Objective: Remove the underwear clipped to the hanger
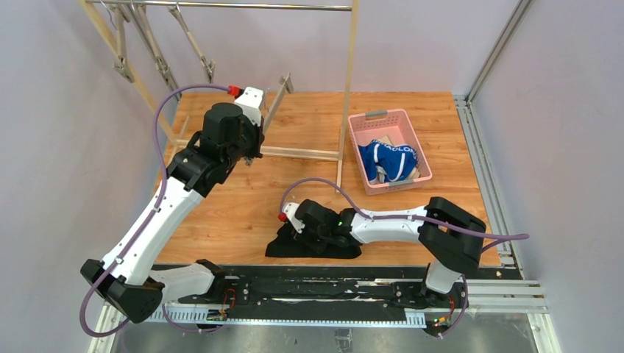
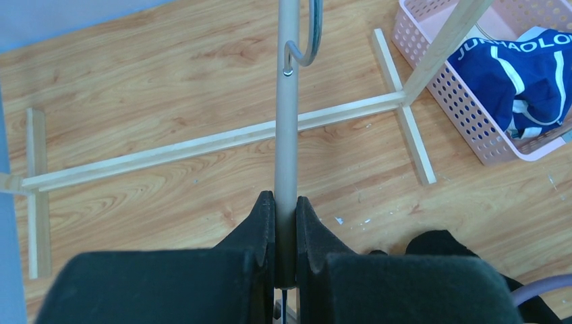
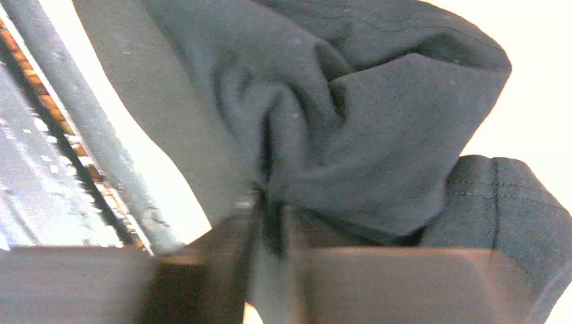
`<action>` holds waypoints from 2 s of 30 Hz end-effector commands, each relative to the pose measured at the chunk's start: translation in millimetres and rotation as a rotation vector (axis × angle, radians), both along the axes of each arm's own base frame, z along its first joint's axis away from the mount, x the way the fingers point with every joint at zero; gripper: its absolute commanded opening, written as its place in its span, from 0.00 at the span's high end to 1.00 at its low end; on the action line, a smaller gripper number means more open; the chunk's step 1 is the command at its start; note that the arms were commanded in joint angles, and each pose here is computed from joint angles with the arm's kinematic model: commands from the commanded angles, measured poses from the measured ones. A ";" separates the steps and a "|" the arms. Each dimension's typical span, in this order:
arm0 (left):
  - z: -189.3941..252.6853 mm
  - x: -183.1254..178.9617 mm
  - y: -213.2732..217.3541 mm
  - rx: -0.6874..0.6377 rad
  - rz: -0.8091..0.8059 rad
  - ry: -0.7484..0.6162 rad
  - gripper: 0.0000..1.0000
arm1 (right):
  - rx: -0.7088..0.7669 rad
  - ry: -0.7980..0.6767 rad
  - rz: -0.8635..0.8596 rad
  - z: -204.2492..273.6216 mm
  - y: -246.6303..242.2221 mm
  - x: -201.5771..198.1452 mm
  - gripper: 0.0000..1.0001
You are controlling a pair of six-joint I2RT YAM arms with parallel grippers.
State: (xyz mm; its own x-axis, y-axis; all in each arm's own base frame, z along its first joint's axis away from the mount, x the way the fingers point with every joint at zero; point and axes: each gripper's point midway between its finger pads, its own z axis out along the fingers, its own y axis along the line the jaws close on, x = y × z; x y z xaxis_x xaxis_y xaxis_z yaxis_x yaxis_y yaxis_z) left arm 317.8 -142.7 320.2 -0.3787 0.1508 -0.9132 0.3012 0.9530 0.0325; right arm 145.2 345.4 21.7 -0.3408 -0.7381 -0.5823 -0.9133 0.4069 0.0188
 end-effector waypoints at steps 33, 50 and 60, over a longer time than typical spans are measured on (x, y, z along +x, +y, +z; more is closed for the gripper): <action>165.8 57.7 13.1 -0.133 0.084 -0.272 1.00 | 0.305 -0.861 -0.892 363.4 -261.1 137.8 1.00; 189.4 73.8 37.7 -0.159 0.148 -0.346 1.00 | 0.305 -0.822 -0.964 350.6 -287.0 224.0 1.00; 193.3 90.0 35.7 -0.213 0.153 -0.366 1.00 | 0.300 -0.818 -0.977 342.9 -297.6 224.1 1.00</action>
